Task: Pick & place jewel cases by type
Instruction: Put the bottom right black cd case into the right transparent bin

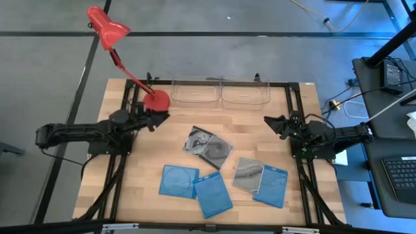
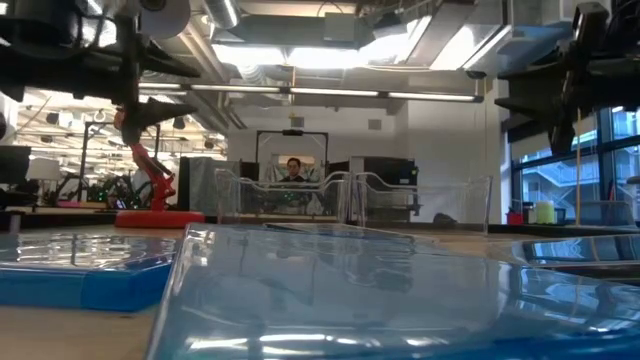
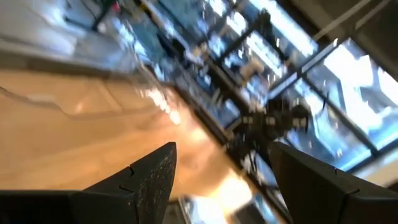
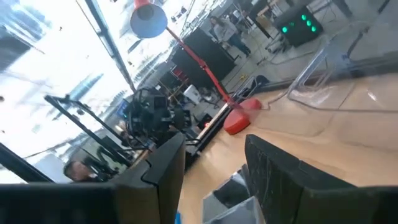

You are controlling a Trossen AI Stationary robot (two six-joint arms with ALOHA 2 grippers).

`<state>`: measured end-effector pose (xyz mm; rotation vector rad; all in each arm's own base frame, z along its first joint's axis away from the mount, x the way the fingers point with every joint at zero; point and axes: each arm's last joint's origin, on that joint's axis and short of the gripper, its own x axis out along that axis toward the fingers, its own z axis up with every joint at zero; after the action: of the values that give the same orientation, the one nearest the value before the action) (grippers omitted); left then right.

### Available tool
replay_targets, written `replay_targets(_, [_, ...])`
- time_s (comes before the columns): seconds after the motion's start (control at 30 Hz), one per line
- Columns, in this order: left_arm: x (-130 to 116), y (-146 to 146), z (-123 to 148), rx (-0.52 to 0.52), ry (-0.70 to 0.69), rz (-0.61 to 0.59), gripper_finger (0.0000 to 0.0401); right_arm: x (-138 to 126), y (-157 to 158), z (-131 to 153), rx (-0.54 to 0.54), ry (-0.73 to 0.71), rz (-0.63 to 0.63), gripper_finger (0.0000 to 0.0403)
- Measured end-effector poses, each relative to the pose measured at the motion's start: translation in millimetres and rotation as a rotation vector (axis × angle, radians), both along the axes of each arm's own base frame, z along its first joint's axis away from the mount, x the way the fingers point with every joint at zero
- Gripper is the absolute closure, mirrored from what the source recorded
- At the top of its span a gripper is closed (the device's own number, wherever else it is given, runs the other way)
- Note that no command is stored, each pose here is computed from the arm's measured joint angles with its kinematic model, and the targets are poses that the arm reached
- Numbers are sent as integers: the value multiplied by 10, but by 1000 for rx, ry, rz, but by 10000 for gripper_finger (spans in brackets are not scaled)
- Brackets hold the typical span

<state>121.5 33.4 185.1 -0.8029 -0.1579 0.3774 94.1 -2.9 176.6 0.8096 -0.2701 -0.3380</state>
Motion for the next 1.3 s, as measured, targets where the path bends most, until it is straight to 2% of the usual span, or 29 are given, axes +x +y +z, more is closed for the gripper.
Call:
replay_targets(0.1, [125, 9, 96, 21, 60, -68, 149, 0, 0, 1, 3, -1, 0, 231])
replay_targets(0.23, [389, 38, 387, 89, 110, -186, 156, -7, -8, 20, 6, -21, -29, 231])
replay_targets(0.43, [973, 121, 769, 263, 257, -394, 170, -15, -26, 15, 10, -14, -98, 231])
replay_targets(0.6, [1467, 143, 902, 415, 342, -593, 177, -21, -31, 41, -3, -32, -120, 231])
replay_targets(0.73, [1822, 142, 862, 579, 388, -700, 181, -31, -36, 75, 10, -59, -135, 231])
replay_targets(0.83, [2062, 150, 778, 630, 420, -731, 182, -40, -20, 196, -62, -50, -77, 231])
replay_targets(0.93, [2282, 76, 679, 681, 440, -779, 185, -62, -20, 403, -100, -29, -71, 231])
replay_targets(1.1, [2579, -189, 511, 751, 448, -883, 189, -59, -20, 804, -112, 135, -60, 231])
replay_targets(1.3, [2859, -462, 303, 699, 492, -916, 196, 170, 20, 1186, -50, 391, -8, 231])
